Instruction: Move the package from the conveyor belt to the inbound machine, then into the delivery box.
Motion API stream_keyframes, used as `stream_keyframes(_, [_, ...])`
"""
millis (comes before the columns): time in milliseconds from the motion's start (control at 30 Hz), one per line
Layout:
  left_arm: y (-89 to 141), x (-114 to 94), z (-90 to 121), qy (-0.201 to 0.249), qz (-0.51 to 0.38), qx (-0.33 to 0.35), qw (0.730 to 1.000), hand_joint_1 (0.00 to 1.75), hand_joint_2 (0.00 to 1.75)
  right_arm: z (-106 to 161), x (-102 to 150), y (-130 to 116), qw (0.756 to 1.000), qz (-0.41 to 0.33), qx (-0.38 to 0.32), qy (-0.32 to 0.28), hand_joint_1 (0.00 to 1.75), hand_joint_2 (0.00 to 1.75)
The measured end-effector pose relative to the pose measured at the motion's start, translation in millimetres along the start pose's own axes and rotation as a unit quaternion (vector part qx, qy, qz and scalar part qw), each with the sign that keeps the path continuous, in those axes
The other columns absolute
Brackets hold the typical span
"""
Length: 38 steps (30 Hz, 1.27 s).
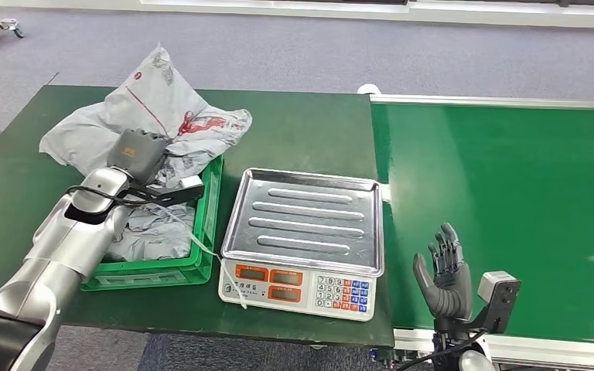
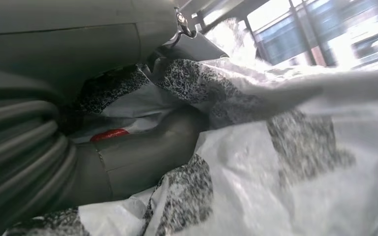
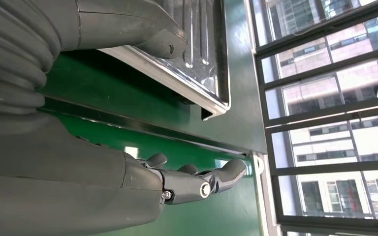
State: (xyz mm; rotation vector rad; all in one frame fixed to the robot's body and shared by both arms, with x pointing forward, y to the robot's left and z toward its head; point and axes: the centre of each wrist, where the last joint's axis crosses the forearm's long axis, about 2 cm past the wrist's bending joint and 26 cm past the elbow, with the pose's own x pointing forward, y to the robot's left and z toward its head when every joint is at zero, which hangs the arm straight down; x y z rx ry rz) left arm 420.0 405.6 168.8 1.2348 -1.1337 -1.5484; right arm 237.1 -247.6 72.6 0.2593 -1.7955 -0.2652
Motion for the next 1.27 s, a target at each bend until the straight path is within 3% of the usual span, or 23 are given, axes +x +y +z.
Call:
stream_keyframes(67, [-7, -6, 5, 0.016, 0.004, -0.009, 1.000, 0.25, 1.75, 1, 1, 0, 1.000, 0.000, -0.003, -0.001, 0.00, 1.75])
stream_keyframes(100, [-10, -8, 7, 0.022, 0.007, -0.013, 1.000, 0.00, 1.75, 1, 1, 0, 1.000, 0.000, -0.005, -0.002, 0.00, 1.75])
stream_keyframes(300, [-21, -12, 15, 0.050, 0.015, -0.024, 0.998, 0.00, 1.75, 3, 2, 2, 1.000, -0.001, -0.010, -0.003, 0.00, 1.75])
stream_keyframes(600, [-23, -13, 18, 0.058, 0.021, -0.018, 0.998, 0.00, 1.75, 4, 3, 3, 1.000, -0.003, -0.011, -0.004, 0.00, 1.75])
stream_keyframes(733, [-25, -5, 21, 0.033, 0.056, -0.003, 0.998, 0.00, 1.75, 3, 3, 4, 1.000, -0.002, -0.010, -0.003, 0.00, 1.75])
stream_keyframes(1000, [-20, 31, 29, -0.033, 0.190, 0.044, 0.980, 0.00, 1.75, 3, 4, 2, 1.000, 0.003, -0.010, -0.001, 0.00, 1.75])
stream_keyframes(1100, [-16, 44, 31, -0.086, 0.282, 0.058, 0.954, 0.00, 1.75, 3, 4, 1, 1.000, 0.004, -0.011, -0.001, 0.00, 1.75])
stream_keyframes(1200, [-9, 65, 34, -0.153, 0.408, 0.075, 0.897, 0.00, 1.75, 3, 4, 2, 1.000, 0.004, -0.010, -0.001, 0.00, 1.75])
stream_keyframes(1267, [-5, 75, 36, -0.171, 0.448, 0.084, 0.873, 0.00, 1.75, 2, 4, 2, 1.000, 0.005, -0.009, -0.002, 0.00, 1.75])
